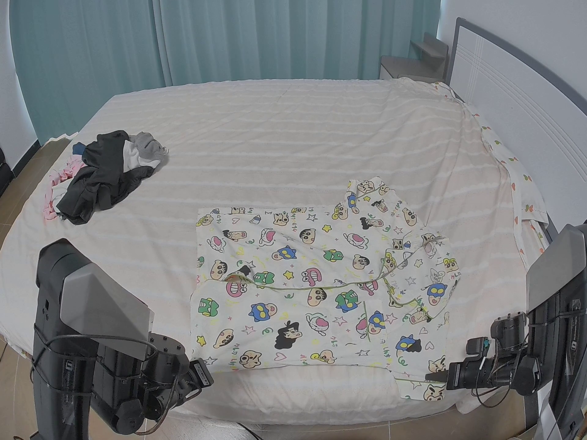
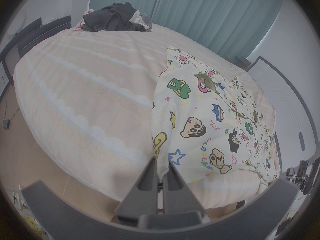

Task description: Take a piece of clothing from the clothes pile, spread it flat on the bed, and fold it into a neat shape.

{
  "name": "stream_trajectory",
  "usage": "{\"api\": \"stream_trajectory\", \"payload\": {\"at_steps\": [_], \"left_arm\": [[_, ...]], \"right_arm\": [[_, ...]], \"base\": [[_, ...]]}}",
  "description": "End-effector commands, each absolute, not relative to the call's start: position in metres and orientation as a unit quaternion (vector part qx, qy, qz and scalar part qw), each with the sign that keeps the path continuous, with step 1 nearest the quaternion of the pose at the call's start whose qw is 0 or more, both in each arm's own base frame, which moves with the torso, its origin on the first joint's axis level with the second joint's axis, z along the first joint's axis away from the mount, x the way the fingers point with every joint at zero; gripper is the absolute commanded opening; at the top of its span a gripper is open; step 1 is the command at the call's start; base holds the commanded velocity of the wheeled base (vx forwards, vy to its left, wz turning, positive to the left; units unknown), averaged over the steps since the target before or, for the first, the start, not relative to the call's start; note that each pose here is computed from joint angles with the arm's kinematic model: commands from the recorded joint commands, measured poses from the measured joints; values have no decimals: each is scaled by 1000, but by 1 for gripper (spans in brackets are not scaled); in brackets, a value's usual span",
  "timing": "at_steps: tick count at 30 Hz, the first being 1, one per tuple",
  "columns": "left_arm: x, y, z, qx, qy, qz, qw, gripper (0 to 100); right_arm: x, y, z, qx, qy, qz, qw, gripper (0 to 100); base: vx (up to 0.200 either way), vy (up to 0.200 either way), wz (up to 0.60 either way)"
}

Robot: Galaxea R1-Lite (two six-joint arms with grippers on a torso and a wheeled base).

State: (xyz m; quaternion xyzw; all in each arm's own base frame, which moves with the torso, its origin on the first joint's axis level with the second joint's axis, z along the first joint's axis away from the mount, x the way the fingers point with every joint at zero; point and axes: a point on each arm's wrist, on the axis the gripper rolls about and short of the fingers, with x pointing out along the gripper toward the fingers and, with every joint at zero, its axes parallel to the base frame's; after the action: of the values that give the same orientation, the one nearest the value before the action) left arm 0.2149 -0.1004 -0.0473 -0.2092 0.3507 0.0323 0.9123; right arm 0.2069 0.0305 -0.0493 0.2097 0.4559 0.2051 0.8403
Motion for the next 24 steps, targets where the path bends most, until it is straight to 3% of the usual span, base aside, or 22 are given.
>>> {"api": "stream_trajectory", "payload": {"at_steps": [1, 7, 24], "left_arm": [[209, -101, -43, -208, 352, 26, 912, 0], [193, -99, -31, -209, 365, 3, 907, 0], [184, -108, -19, -245, 367, -3, 897, 0]], "right_arm": [[199, 27, -36, 217, 463, 210, 834, 0], [185, 27, -23, 227, 495, 240, 804, 0], [169, 23, -5, 226, 514, 240, 792, 0]], "base": [[0, 0, 0], [0, 0, 0], [0, 0, 0]]}}
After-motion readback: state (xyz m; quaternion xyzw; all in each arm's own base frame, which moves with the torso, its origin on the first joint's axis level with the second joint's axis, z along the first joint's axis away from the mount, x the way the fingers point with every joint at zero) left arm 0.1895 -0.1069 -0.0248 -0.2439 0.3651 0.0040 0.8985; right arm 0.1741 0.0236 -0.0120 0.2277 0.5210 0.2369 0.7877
